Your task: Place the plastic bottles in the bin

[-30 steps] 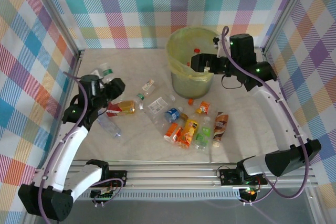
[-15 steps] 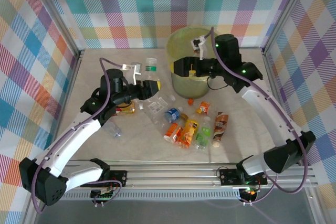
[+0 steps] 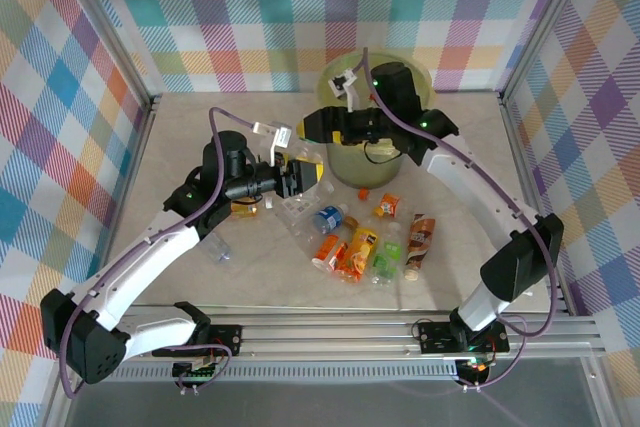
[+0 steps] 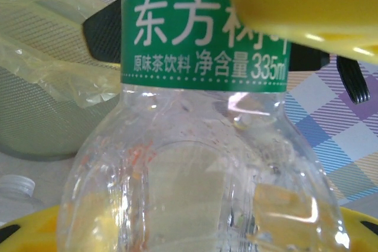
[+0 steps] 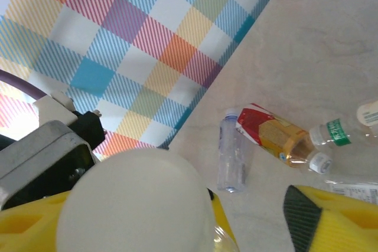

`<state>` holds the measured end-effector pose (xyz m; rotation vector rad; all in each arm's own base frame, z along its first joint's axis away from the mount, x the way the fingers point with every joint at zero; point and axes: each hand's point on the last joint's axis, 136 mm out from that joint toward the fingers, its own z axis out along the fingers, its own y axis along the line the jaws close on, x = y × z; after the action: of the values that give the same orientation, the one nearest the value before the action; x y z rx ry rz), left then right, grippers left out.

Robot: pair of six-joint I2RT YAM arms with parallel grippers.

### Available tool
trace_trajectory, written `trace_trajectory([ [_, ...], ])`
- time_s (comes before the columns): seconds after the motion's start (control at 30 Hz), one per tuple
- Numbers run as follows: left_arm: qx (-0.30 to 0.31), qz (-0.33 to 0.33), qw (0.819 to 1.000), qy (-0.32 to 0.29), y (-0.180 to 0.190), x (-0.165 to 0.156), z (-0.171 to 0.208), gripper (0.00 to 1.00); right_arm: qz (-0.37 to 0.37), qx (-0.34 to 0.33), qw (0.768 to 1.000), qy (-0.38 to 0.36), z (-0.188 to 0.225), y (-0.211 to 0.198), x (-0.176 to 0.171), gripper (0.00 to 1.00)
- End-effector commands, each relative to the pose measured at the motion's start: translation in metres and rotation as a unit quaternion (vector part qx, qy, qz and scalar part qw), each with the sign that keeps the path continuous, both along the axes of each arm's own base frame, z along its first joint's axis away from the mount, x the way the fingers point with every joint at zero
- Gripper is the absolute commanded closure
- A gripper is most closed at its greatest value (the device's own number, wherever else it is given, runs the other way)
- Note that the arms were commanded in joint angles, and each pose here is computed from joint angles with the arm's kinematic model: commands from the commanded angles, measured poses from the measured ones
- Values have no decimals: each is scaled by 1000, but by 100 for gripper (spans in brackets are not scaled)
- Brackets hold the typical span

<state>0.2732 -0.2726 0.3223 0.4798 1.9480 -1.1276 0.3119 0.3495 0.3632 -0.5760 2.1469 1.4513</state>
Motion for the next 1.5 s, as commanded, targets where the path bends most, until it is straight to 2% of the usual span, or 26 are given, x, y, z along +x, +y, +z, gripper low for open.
trace_trajectory([
  [0.0, -19, -9, 999, -45, -5, -2, 28, 61, 27, 28, 999, -10, 16, 13, -5, 28],
  [0.17, -17, 10, 999, -49, 1, 0, 28, 59, 28, 27, 999, -3, 13, 14, -5, 53],
  [0.23, -16, 19, 998, -51, 5, 1, 28, 54, 26, 26, 999, -5, 13, 14, -4, 62],
  [0.3, -14, 27, 998, -52, 8, 0, 28, 42, 22, 24, 999, -10, 14, 12, -4, 70],
  [0.4, -11, 37, 998, -57, 15, -4, 30, 6, 5, 13, 1000, -23, 17, 8, -1, 75],
  [0.43, -10, 43, 997, -57, 18, -5, 29, 0, -3, 8, 1000, -29, 18, 6, 1, 78],
  [0.6, -9, 84, 994, -71, 41, -16, 32, 0, -51, -19, 997, -60, 31, -9, 15, 81],
  [0.77, 7, 164, 982, -95, 80, -22, 28, 0, -101, -17, 990, -96, 60, -28, 36, 84],
  [0.93, 27, 240, 964, -115, 115, -24, 16, 0, -178, -21, 973, -146, 93, -60, 71, 87],
  [1.1, 41, 277, 953, -112, 132, -23, 9, 0, -260, -43, 949, -173, 110, -97, 110, 89],
  [1.3, 51, 293, 950, -96, 137, -22, -1, 0, -341, -100, 916, -185, 100, -133, 159, 89],
  [1.47, 55, 313, 944, -85, 144, -20, -9, 0, -347, -141, 914, -159, 65, -136, 186, 88],
])
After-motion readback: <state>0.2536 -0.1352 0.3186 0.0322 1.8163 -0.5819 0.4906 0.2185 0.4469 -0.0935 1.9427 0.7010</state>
